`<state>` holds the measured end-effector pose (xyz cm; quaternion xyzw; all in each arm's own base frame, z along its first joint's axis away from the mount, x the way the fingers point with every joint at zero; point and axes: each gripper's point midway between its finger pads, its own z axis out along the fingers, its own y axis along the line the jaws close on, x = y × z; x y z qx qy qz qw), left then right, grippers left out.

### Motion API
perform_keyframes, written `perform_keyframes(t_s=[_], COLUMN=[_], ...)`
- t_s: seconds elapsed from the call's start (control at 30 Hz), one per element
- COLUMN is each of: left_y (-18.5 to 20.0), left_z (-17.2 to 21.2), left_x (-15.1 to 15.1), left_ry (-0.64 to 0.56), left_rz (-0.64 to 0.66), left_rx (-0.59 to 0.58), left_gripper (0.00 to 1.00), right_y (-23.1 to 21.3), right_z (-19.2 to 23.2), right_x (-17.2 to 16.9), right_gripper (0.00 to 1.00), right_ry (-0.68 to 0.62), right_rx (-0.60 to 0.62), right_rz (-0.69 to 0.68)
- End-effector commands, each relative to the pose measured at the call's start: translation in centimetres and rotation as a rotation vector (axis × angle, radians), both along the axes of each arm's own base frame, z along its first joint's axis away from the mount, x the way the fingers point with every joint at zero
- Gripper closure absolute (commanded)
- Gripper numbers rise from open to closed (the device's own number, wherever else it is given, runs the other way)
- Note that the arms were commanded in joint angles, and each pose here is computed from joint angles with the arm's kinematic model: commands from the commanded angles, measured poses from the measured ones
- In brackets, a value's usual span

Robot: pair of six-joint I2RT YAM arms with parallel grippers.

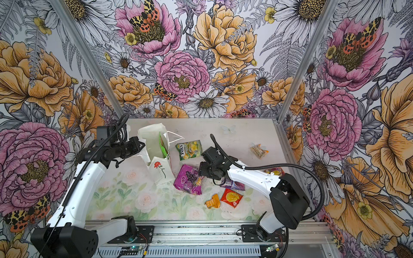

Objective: Place the snacks into the paper bag
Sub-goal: 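Close the right gripper on the magenta candy bag's edge, then lift the magenta candy bag high with the right gripper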

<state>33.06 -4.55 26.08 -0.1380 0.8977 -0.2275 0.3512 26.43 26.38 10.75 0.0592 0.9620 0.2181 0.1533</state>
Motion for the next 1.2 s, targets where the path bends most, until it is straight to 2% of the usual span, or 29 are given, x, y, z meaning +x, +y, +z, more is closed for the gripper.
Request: perform_keyframes(t_s=[0.0,0.3,0.47,0.57,0.67,0.77,0.9,1.07,1.17], left_y=[0.8,0.8,0.9,0.9,1.0,1.0,1.0,0.9,0.8], left_z=[1.0,0.4,0.4,0.3,0.3,0.3,0.3,0.4,0.4], left_x=[0.6,0.5,0.6,0.6,0.6,0.6,0.6,0.6,0.6], left_ry=[-0.069,-0.058,-0.059,-0.057,-0.058,-0.057,-0.059,-0.063,-0.062], left_rz=[0.014,0.013,0.017,0.018,0.02,0.021,0.02,0.017,0.012], left_rx=[0.033,0.032,0.027,0.027,0.029,0.03,0.028,0.026,0.021], left_gripper=[1.0,1.0,1.0,1.0,1.0,1.0,1.0,1.0,1.0], right_y=[0.4,2.5,3.8,3.9,3.7,3.5,3.0,2.3,2.6], right_z=[-0.5,-4.1,-5.7,-7.5,-8.7,-8.3,-7.3,-5.5,-3.0], right_x=[-0.4,-1.6,-2.2,-2.5,-2.7,-2.6,-2.4,-1.9,-1.3], right_gripper=[0.28,0.39,0.46,0.57,0.72,0.87,0.99,1.0,1.0], right_ry=[0.016,0.136,0.171,0.211,0.234,0.21,0.175,0.146,0.089], right_rx=[0.023,0.113,0.103,0.075,0.058,0.056,0.063,0.1,0.148], right_rz=[0.021,0.007,0.039,0.049,0.046,0.046,0.032,0.013,0.046])
